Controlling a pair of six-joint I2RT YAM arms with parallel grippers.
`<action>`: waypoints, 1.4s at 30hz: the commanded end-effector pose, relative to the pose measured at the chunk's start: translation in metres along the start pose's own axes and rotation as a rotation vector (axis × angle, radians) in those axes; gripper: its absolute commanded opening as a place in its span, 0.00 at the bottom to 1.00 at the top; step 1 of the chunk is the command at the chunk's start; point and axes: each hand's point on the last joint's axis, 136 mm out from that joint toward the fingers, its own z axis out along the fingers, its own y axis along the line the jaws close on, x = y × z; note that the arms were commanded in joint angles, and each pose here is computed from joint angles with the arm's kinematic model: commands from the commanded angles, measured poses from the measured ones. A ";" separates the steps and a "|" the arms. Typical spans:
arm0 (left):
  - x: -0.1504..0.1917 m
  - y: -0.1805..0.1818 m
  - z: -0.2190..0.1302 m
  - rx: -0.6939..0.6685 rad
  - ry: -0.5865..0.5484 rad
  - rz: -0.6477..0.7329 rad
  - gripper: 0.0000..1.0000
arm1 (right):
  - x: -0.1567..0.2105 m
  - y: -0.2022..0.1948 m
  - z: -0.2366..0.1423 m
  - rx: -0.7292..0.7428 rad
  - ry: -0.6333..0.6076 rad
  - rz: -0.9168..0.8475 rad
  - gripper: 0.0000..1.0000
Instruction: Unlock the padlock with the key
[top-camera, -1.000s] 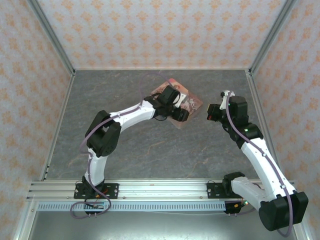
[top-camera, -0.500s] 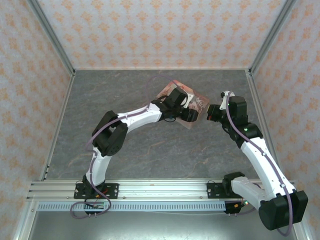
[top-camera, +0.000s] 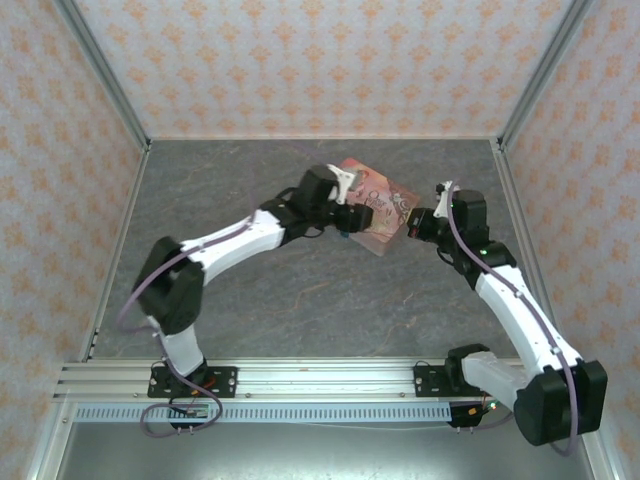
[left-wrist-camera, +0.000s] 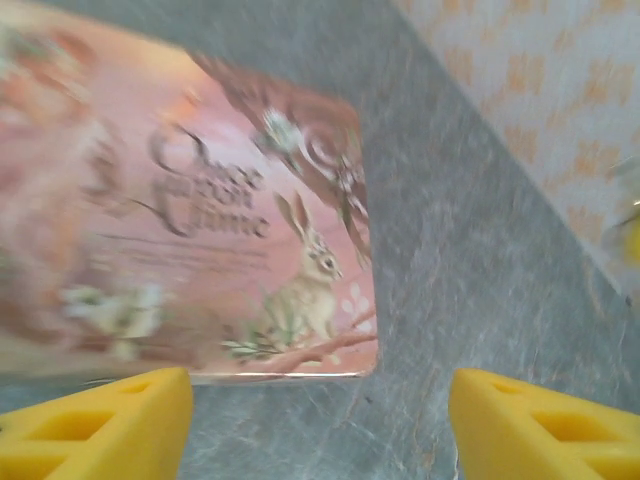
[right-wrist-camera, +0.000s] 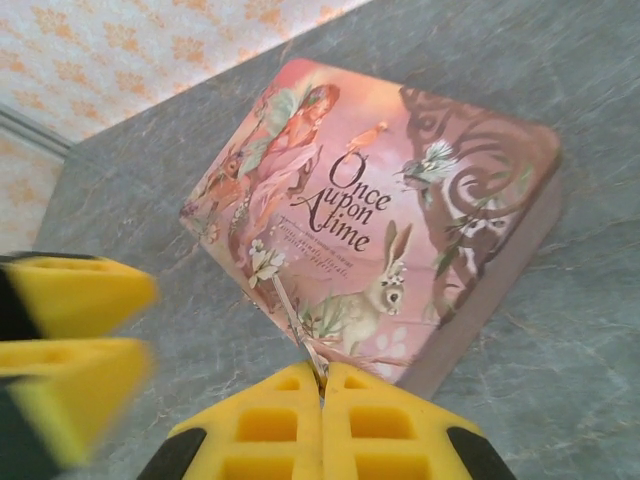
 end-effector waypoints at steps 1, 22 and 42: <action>-0.017 0.028 -0.022 -0.057 -0.121 -0.041 0.70 | -0.001 0.016 0.021 -0.130 0.020 0.083 0.00; 0.069 0.092 0.016 -0.077 -0.026 -0.160 0.69 | 0.006 0.002 0.134 -0.220 0.146 0.259 0.00; 0.102 0.102 0.075 -0.113 0.017 -0.053 0.62 | 0.040 -0.025 0.141 -0.125 0.228 0.261 0.00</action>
